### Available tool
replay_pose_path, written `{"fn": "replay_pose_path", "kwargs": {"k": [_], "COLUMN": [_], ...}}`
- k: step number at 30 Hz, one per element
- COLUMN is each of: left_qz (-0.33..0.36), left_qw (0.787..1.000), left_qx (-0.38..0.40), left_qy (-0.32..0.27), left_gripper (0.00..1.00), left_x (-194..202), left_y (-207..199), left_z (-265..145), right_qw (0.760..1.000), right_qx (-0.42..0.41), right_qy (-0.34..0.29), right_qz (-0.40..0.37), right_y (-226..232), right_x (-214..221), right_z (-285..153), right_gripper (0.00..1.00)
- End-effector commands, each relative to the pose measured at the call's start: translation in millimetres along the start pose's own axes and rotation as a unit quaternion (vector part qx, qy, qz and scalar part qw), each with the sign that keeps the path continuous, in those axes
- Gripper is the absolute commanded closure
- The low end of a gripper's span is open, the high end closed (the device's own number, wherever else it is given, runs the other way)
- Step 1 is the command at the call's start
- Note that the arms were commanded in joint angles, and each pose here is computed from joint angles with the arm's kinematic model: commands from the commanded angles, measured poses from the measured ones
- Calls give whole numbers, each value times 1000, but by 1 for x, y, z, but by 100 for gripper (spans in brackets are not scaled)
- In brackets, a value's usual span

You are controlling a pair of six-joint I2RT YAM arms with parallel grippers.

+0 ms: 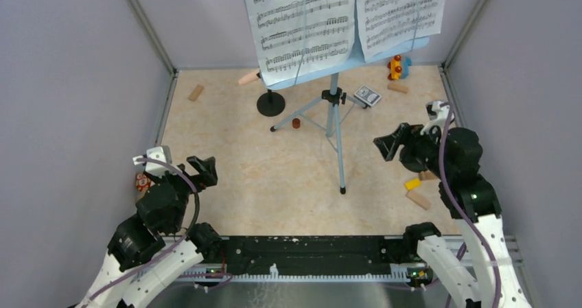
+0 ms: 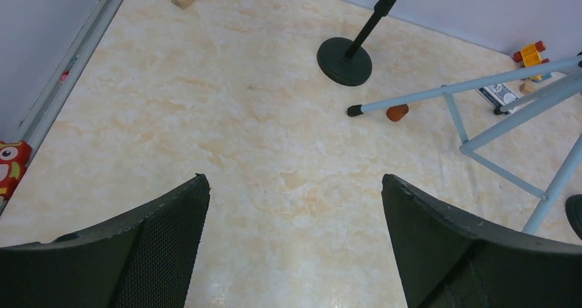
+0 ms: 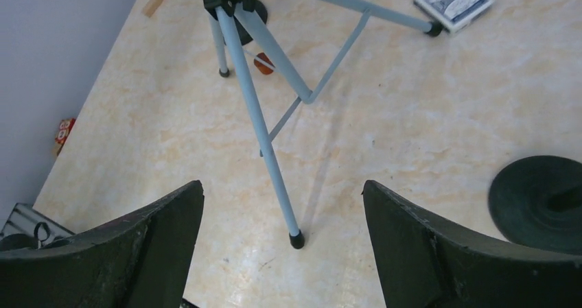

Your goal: Pack up the instrument practice props

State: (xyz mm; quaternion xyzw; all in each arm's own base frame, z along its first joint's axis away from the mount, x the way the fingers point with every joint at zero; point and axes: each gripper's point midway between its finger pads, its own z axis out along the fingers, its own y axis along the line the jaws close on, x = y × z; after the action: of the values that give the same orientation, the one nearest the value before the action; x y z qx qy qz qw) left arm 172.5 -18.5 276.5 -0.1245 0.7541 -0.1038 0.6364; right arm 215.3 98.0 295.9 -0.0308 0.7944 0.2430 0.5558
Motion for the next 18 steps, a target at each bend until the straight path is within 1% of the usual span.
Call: {"fn": "replay_pose_path", "kwargs": {"k": [1,5,8,10,13,16,18], "left_qz": [3,15,27,34,46,54,52], "left_qw": [1000,1000,1000,999,998,998,998], "left_qx": [-15,-11,4,0,-5,7,15], "left_qy": [2,11,15,21,32,40,39], "left_gripper": [1,1,1,1,1,1,1], "left_x": [1,5,8,10,14,17,16], "left_y": [1,-4,-11,-12,-14,-20,-22], "left_z": [5,9,12,15,19,20,20], "right_qw": [998,997,997,996,993,990,991], "right_qx": [-57,-71,-82,-82,-97,-113,-102], "right_qy": [-6,-15,-11,-9,-36,-60,-66], "right_qz": [24,25,1,-18,-49,-58,-55], "right_y": [15,16,26,32,44,53,50], "right_x": [-5,-2,5,12,20,28,33], "right_z": [31,56,77,91,113,132,148], "right_gripper": [16,16,16,16,16,16,16]}}
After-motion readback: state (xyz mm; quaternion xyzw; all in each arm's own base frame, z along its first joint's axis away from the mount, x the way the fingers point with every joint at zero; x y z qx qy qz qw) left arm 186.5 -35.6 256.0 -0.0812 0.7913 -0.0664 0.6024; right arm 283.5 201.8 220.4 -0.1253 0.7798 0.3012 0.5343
